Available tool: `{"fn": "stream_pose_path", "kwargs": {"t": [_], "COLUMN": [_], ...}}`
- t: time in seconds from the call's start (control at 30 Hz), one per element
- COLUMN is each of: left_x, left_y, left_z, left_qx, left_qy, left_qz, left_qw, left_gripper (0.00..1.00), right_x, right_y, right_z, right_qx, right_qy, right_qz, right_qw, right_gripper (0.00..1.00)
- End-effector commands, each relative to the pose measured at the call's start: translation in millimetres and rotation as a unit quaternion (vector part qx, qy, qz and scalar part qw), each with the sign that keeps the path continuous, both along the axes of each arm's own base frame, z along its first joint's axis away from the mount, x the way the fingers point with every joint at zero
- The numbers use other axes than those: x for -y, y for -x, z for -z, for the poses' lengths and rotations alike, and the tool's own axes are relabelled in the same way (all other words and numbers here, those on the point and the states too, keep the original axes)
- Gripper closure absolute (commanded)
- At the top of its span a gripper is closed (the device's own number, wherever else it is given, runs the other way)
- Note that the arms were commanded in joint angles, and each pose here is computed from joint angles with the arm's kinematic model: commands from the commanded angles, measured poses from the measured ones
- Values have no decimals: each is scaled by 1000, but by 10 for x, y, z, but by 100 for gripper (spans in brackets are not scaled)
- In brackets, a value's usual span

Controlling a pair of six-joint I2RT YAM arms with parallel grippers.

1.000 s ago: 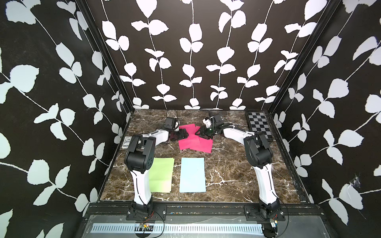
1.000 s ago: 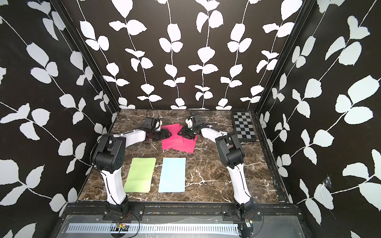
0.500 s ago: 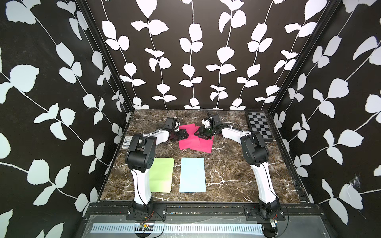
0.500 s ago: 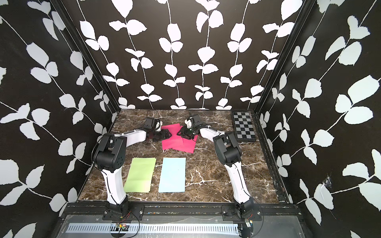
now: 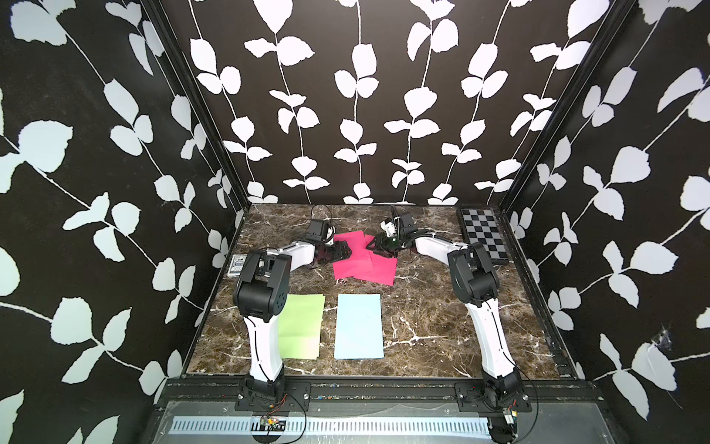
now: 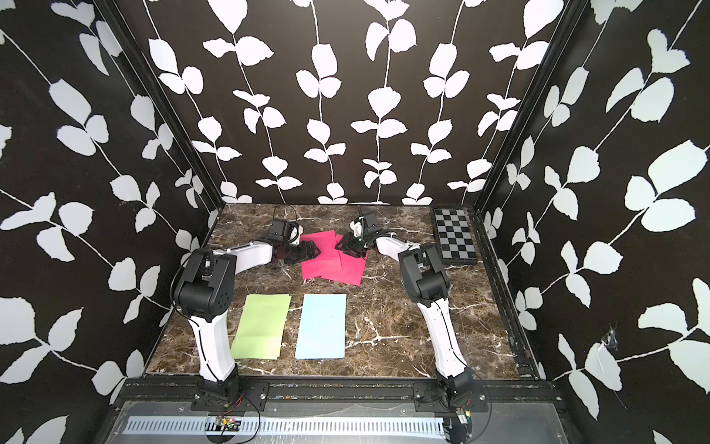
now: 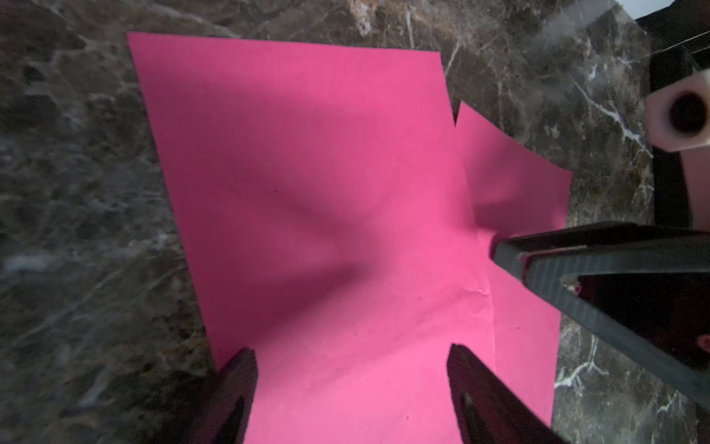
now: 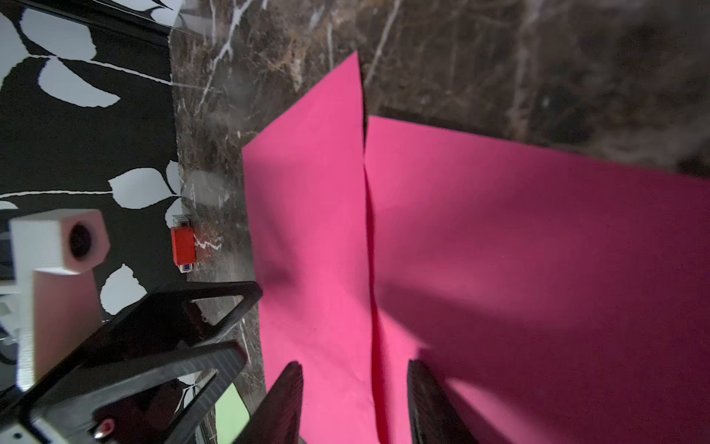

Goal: Sort the scattered colored papers by color
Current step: Pick up the colored paper from the center of the board.

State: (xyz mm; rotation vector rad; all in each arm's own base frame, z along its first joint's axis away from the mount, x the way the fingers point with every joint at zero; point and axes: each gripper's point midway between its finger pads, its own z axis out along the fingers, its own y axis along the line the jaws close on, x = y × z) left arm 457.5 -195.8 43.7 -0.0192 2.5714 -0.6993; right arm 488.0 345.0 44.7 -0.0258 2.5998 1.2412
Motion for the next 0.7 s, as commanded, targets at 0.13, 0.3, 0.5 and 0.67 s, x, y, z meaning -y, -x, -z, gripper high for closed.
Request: {"fn": "stream_pose_path", "kwargs": {"t": [0.13,0.3,0.5,0.67], "left_x": [-9,0,-1,-10], "left_y": [130,137,144,141], "left_z": [228,259,298,341], "left_qx": [-31,-37,-43,-50], "left_qy": [-15,-19,-24,-30], "left_qz": [16,25,30,32], "left_qw": [999,999,998,998], "left_gripper": [19,19,19,19], "right_x": [-105,-193,-229,-230], "right_y": [-76,-85,-66,-18], "right_z": [96,154,178,188], "right_qx": [-2,-15,-19,-23], "right_qy": [-18,-45,-57,-62], "right_qz": [-12,-19,-26,-33], "right_qw": [1000,999,998,997], "right_gripper": [56,56,61,69]}}
